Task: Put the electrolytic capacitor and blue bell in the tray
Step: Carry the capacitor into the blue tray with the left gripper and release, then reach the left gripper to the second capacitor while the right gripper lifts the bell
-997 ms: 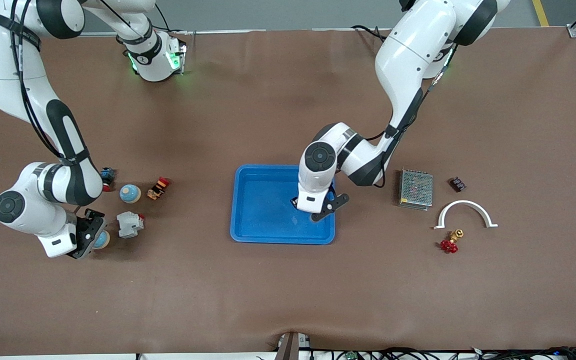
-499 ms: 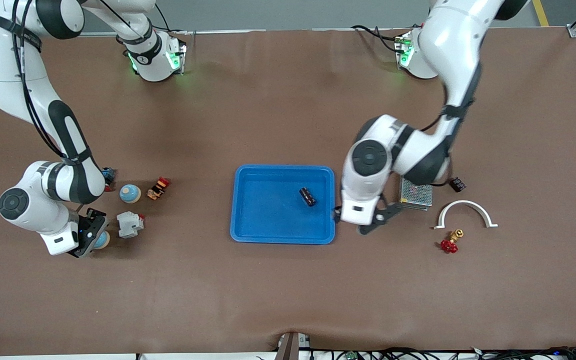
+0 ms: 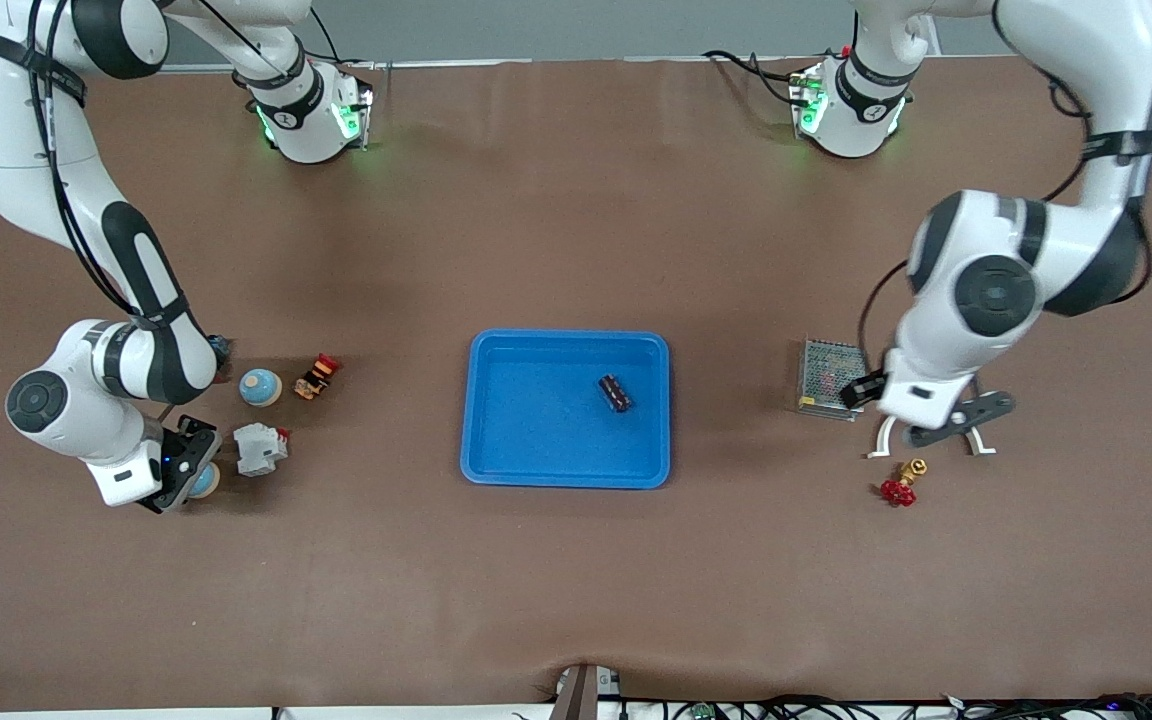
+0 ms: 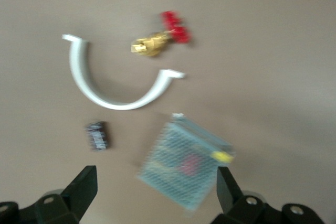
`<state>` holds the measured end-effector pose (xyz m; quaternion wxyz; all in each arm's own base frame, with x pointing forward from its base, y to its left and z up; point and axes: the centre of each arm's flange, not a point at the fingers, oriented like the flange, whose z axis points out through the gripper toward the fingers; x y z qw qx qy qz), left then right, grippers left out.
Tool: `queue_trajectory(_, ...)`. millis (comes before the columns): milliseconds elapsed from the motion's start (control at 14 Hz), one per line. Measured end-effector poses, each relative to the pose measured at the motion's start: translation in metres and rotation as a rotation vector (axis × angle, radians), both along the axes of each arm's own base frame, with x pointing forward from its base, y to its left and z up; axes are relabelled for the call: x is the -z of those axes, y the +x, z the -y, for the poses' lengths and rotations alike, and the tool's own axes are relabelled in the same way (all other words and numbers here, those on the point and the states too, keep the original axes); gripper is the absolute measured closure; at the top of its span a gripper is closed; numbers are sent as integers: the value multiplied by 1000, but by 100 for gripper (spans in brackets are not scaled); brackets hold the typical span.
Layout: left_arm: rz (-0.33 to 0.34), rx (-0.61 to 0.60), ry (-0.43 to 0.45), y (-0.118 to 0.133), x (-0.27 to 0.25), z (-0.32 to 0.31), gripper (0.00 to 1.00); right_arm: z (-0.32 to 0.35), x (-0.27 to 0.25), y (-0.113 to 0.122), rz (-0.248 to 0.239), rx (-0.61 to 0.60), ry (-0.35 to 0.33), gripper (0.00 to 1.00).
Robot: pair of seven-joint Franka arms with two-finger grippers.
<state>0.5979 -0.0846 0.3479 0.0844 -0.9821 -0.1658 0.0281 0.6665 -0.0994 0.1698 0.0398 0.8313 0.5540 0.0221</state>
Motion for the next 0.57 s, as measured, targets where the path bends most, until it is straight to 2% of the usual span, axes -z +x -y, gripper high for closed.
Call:
queue_trajectory(214,-35,-27,-18,-15,42,-70,1,0,5,-1,6,2,2,0)
queue_trajectory(570,-70,-65,-55,-41,126,-99,11,0,6,-1,5,4,4,0)
